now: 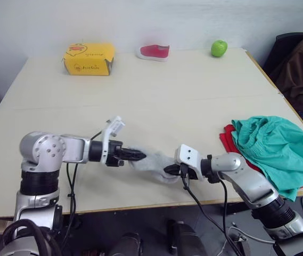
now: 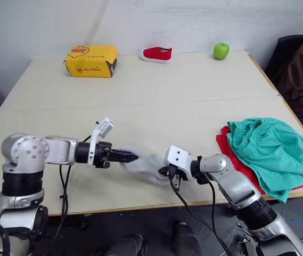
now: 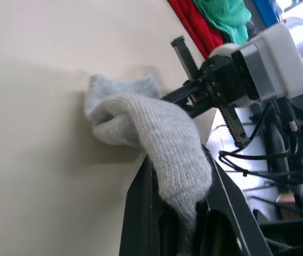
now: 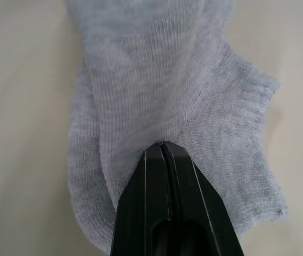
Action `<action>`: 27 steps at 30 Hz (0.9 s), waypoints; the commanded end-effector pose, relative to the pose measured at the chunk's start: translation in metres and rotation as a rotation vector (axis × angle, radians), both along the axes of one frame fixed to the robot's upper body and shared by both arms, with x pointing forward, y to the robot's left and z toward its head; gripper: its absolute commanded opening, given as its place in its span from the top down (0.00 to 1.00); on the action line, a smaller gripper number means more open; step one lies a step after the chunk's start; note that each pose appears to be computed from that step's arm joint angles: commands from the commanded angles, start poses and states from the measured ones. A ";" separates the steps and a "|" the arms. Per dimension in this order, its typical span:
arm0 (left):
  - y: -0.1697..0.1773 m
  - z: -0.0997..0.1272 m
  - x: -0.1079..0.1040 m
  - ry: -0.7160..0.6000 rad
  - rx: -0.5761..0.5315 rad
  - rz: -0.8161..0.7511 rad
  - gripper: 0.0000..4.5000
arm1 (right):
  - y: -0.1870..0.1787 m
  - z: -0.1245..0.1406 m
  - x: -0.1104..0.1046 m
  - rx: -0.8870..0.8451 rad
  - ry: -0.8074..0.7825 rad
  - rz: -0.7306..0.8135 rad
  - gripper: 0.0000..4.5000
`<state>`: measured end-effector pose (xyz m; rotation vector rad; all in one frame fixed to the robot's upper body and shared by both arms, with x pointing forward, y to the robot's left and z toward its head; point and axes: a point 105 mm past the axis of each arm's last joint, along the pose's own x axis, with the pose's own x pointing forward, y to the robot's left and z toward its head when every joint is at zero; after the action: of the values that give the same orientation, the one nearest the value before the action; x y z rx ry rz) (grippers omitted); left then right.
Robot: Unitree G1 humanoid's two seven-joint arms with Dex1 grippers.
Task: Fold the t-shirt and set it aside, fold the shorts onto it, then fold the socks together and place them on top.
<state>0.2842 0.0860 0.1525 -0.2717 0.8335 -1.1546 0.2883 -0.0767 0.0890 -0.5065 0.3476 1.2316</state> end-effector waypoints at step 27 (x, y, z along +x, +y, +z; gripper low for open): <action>0.063 -0.031 0.016 -0.028 0.136 0.181 1.00 | -0.009 0.001 0.006 0.016 0.015 -0.070 1.00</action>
<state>0.2992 0.1426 0.1170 -0.2323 0.8651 -0.9444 0.2899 -0.0766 0.0905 -0.4907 0.3356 1.2069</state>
